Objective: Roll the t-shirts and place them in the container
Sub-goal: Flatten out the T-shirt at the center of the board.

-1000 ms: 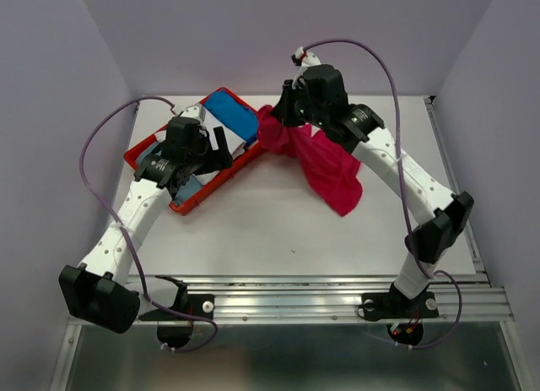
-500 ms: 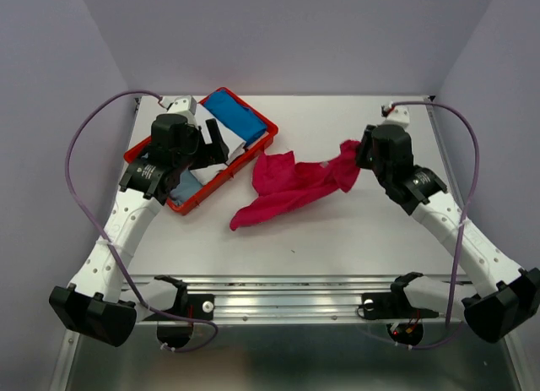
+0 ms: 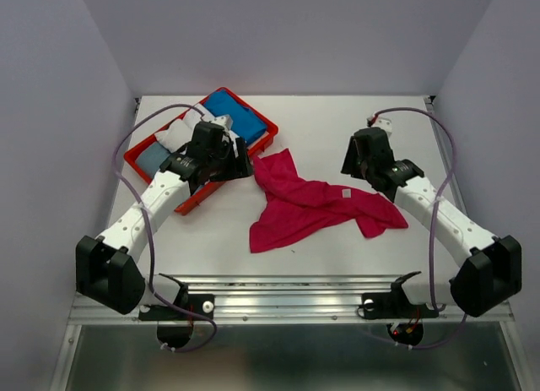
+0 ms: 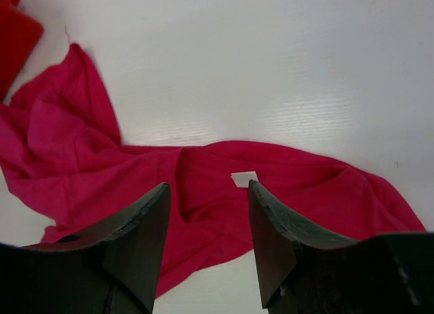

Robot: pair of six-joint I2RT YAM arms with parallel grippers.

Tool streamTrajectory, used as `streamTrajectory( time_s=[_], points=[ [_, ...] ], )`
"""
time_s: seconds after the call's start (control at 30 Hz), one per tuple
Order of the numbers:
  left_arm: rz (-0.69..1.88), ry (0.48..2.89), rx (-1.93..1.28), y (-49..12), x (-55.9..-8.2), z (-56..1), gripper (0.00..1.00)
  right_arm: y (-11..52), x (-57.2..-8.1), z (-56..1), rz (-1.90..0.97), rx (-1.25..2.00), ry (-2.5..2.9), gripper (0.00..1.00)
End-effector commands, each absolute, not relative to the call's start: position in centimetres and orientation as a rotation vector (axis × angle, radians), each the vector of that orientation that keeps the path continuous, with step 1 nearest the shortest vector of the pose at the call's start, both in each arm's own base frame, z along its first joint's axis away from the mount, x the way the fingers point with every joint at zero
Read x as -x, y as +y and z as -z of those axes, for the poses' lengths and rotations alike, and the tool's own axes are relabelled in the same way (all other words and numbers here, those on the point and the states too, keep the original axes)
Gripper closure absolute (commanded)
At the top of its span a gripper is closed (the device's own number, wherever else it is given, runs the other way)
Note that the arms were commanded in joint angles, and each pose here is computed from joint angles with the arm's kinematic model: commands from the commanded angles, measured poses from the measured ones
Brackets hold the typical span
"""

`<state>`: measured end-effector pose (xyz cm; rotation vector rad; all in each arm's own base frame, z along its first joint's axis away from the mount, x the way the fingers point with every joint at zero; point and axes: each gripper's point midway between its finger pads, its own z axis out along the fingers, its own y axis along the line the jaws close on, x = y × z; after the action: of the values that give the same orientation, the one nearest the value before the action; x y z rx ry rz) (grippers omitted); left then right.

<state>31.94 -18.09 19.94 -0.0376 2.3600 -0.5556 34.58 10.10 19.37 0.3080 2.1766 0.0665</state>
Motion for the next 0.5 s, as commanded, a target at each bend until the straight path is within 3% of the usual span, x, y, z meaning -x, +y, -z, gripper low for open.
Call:
streamTrajectory(
  time_s=[0.0, 0.17, 0.3, 0.37, 0.47],
  points=[
    [0.578, 2.391, 0.100, -18.9, -32.3, -18.1, 0.24, 17.5, -34.4, -18.7, -0.205, -0.041, 2.255, 0.44],
    [0.555, 2.415, 0.154, -18.8, -33.0, -17.1, 0.24, 25.6, -34.1, -15.7, -0.334, 0.149, 2.323, 0.32],
    [0.525, 2.374, 0.204, -17.7, -33.5, -18.6, 0.23, 29.6, -34.8, -12.8, -0.382, 0.205, 2.377, 0.30],
    [0.503, 2.358, 0.231, -16.7, -33.7, -19.1, 0.23, 31.0, -35.1, -10.7, -0.426, 0.214, 2.415, 0.30],
    [0.482, 2.350, 0.259, -15.5, -33.6, -19.4, 0.23, 31.7, -35.8, -8.7, -0.417, 0.158, 2.458, 0.39]
  ],
)
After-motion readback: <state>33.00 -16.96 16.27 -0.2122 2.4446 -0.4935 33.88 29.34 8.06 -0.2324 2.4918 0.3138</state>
